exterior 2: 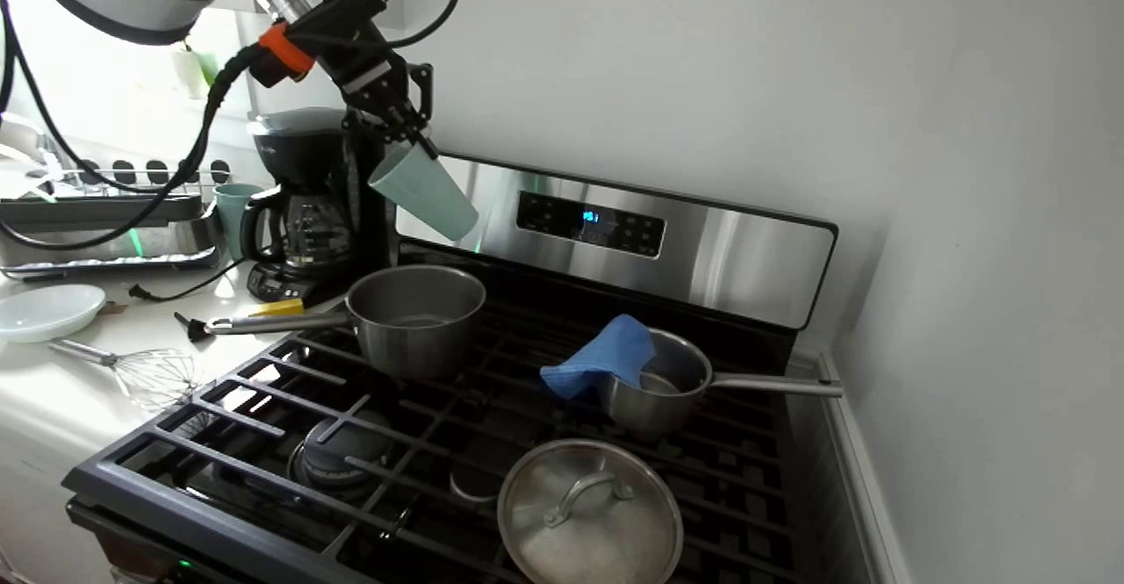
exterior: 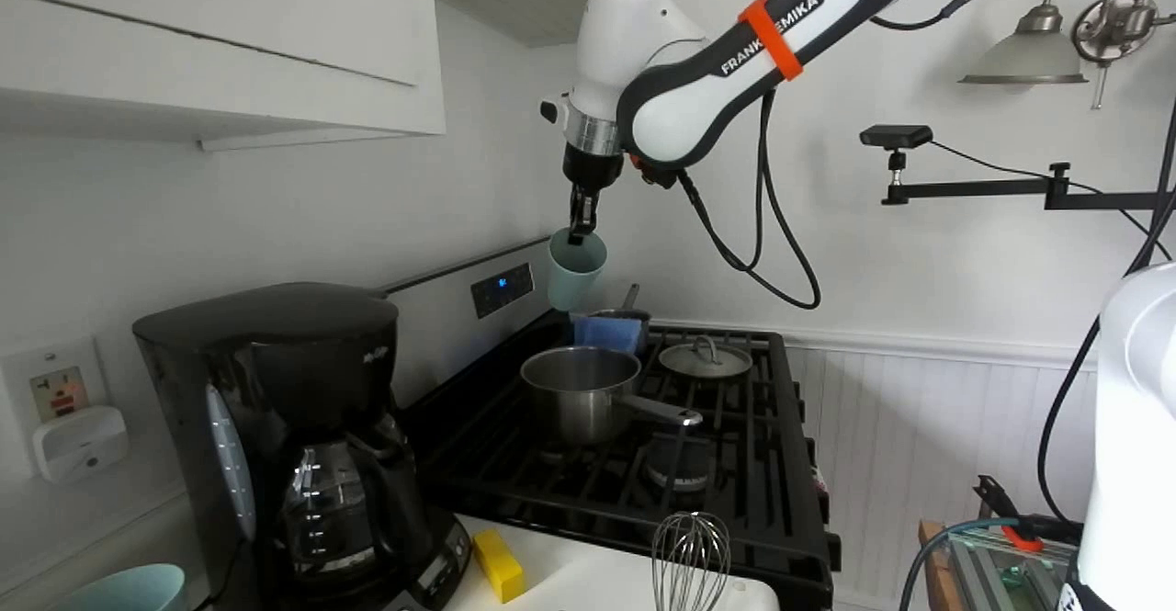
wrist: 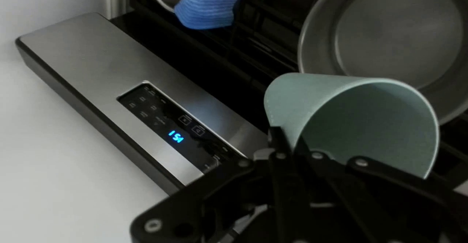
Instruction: Remove the lid from the silver pot, put it on the stove, pour the water in the cup into the silver pot on the left side of the stove and then put the lid on the same pot
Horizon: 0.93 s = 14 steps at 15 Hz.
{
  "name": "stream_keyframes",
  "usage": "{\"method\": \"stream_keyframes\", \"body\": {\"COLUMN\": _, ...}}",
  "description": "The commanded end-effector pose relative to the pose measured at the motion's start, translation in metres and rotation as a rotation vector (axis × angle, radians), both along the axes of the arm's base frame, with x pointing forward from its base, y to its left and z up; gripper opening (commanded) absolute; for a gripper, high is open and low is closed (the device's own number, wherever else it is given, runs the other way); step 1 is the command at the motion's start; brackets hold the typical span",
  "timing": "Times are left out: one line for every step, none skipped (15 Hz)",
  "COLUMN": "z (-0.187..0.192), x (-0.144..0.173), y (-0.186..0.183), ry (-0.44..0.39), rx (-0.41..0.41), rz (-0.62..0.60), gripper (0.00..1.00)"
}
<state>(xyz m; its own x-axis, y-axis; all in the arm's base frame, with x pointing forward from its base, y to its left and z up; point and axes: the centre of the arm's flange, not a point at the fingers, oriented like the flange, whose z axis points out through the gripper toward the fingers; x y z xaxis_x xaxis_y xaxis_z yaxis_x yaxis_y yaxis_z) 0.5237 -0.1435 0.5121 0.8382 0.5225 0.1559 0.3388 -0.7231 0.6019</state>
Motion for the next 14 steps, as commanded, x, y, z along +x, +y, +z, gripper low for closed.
{"method": "stream_keyframes", "body": {"z": -0.022, "x": -0.002, "y": 0.003, "ry": -0.048, "rx": -0.112, "rz": -0.054, "gripper": 0.01}}
{"method": "stream_keyframes", "body": {"z": -0.026, "x": -0.003, "y": 0.004, "ry": -0.043, "rx": -0.123, "rz": -0.060, "gripper": 0.01}}
{"method": "stream_keyframes", "body": {"z": -0.017, "x": 0.000, "y": -0.002, "ry": -0.018, "rx": -0.082, "rz": -0.042, "gripper": 0.04}}
{"method": "stream_keyframes", "body": {"z": -0.021, "x": 0.000, "y": -0.001, "ry": -0.019, "rx": -0.092, "rz": -0.051, "gripper": 0.04}}
{"method": "stream_keyframes", "body": {"z": -0.023, "x": 0.000, "y": -0.001, "ry": -0.019, "rx": -0.097, "rz": -0.054, "gripper": 0.04}}
{"method": "stream_keyframes", "body": {"z": -0.024, "x": 0.000, "y": -0.001, "ry": -0.020, "rx": -0.098, "rz": -0.054, "gripper": 0.04}}
{"method": "stream_keyframes", "body": {"z": -0.024, "x": 0.000, "y": -0.001, "ry": -0.020, "rx": -0.098, "rz": -0.054, "gripper": 0.01}}
{"method": "stream_keyframes", "body": {"z": -0.029, "x": -0.002, "y": 0.005, "ry": -0.037, "rx": -0.142, "rz": -0.052, "gripper": 0.01}}
{"method": "stream_keyframes", "body": {"z": -0.033, "x": -0.003, "y": 0.010, "ry": -0.049, "rx": -0.177, "rz": -0.049, "gripper": 0.01}}
{"method": "stream_keyframes", "body": {"z": -0.037, "x": -0.004, "y": 0.013, "ry": -0.064, "rx": -0.206, "rz": -0.053, "gripper": 0.01}}
{"method": "stream_keyframes", "body": {"z": -0.040, "x": -0.004, "y": 0.016, "ry": -0.086, "rx": -0.231, "rz": -0.069, "gripper": 0.01}}
{"method": "stream_keyframes", "body": {"z": -0.043, "x": -0.004, "y": 0.019, "ry": -0.105, "rx": -0.253, "rz": -0.079, "gripper": 0.01}}
{"method": "stream_keyframes", "body": {"z": -0.045, "x": -0.004, "y": 0.022, "ry": -0.122, "rx": -0.276, "rz": -0.089, "gripper": 0.01}}
{"method": "stream_keyframes", "body": {"z": -0.049, "x": -0.005, "y": 0.024, "ry": -0.136, "rx": -0.290, "rz": -0.097, "gripper": 0.01}}
